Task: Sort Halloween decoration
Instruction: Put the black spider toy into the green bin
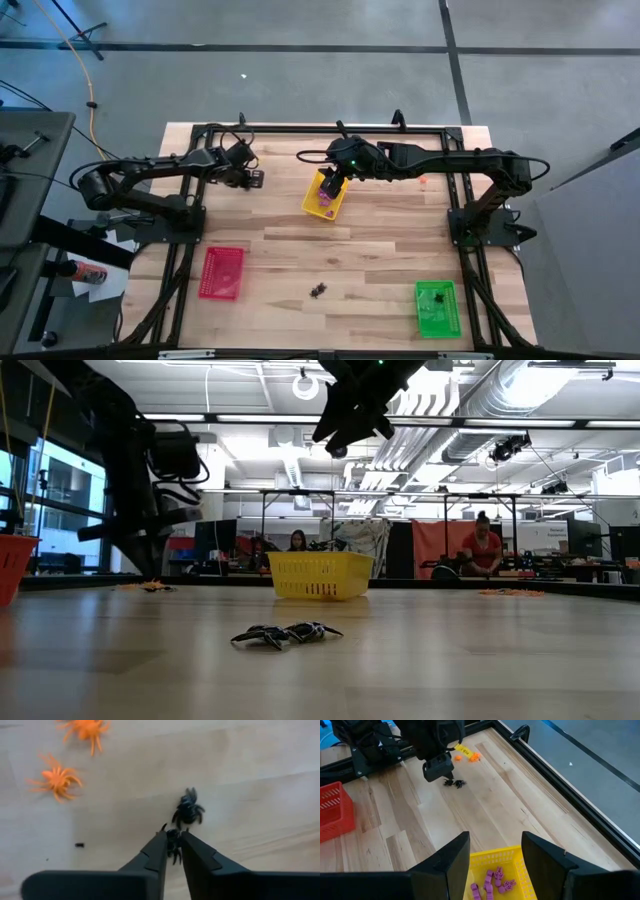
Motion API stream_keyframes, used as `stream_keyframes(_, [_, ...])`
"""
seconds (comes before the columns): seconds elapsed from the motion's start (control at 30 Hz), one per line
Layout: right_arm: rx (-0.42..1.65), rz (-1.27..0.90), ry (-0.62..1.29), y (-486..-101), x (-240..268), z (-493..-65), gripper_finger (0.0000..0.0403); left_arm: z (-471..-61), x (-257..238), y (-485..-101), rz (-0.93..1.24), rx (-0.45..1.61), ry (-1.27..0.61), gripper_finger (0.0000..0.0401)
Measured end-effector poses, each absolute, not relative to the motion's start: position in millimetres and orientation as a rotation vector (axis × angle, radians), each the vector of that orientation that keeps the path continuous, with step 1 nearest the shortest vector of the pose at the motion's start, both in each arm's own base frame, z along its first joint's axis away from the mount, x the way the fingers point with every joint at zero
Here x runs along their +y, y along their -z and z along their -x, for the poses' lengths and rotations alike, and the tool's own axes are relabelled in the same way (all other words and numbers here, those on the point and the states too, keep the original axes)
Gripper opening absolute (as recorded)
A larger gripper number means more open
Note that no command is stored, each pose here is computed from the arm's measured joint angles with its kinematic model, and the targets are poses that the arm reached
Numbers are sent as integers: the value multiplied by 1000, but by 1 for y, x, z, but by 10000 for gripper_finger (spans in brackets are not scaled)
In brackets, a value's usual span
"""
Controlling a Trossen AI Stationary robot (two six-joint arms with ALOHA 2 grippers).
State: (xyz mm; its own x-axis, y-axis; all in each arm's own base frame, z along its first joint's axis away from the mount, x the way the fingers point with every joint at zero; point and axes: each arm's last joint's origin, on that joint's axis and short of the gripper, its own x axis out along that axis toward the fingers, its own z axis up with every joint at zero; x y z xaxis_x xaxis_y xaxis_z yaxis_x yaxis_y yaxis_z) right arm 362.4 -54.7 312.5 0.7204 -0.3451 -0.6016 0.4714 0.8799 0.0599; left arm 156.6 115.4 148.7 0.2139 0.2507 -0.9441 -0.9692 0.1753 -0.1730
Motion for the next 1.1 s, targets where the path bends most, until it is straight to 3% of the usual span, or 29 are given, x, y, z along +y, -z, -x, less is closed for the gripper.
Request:
stream_keyframes(0.4, [619,-215,456,-312,-55,-362,173,-162,110,-146,930,914,-1073,128])
stream_keyframes(1.1, [615,-211,474,-313,-55,-362,173,-175,110,-128,878,987,-1040,134])
